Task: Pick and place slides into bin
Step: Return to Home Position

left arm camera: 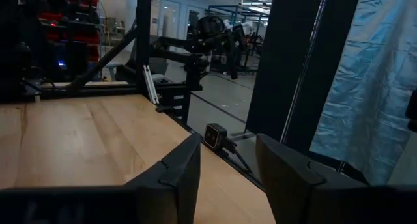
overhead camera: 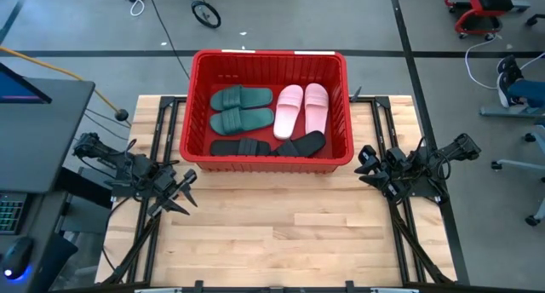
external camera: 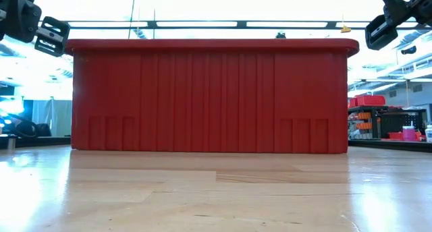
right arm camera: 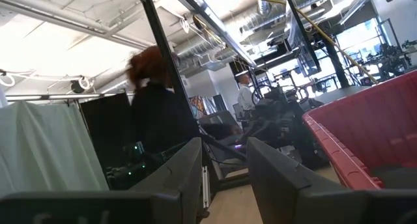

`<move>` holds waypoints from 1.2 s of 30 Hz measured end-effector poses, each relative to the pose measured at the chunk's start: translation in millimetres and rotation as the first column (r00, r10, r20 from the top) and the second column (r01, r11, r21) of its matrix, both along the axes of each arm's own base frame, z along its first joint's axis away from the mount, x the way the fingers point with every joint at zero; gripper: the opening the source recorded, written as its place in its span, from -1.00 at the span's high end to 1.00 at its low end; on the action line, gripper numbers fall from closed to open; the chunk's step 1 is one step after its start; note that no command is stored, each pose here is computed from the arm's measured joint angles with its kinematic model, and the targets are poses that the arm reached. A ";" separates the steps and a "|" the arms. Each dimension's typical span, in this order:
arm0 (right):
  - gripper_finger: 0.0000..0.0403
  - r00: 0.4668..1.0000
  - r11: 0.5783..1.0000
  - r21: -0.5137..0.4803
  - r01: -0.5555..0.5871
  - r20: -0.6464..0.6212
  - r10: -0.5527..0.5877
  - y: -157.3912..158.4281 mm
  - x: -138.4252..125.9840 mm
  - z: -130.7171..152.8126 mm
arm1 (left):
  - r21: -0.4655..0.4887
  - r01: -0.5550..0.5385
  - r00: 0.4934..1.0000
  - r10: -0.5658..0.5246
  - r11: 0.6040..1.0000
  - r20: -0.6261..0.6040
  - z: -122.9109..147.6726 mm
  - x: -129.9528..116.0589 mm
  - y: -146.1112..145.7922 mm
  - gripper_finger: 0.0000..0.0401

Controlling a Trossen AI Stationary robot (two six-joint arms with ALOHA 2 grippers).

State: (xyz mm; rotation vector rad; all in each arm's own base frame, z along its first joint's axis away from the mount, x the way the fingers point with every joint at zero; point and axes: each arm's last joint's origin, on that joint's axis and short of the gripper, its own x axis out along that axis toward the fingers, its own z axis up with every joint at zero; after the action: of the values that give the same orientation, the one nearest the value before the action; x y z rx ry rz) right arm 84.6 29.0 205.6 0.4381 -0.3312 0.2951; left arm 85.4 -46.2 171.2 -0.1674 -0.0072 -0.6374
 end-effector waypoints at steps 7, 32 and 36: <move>0.36 1.000 1.000 0.000 0.000 0.000 0.000 0.0 0.0 0.0 | 0.000 0.000 1.000 0.000 1.000 -0.001 -0.1 0.0 0.0 0.23; 0.36 1.000 1.000 0.000 0.000 0.000 0.000 0.0 0.0 0.0 | 0.001 0.001 1.000 -0.001 1.000 -0.001 -0.3 0.0 0.0 0.22; 0.36 1.000 1.000 0.000 0.000 0.000 0.000 0.0 0.0 0.0 | 0.001 0.001 1.000 -0.001 1.000 -0.001 -0.3 0.0 0.0 0.25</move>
State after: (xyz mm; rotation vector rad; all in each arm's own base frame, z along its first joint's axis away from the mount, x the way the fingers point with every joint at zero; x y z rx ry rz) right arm 84.7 29.0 205.5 0.4380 -0.3308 0.2948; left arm 85.4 -46.2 170.9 -0.1671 -0.0056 -0.6380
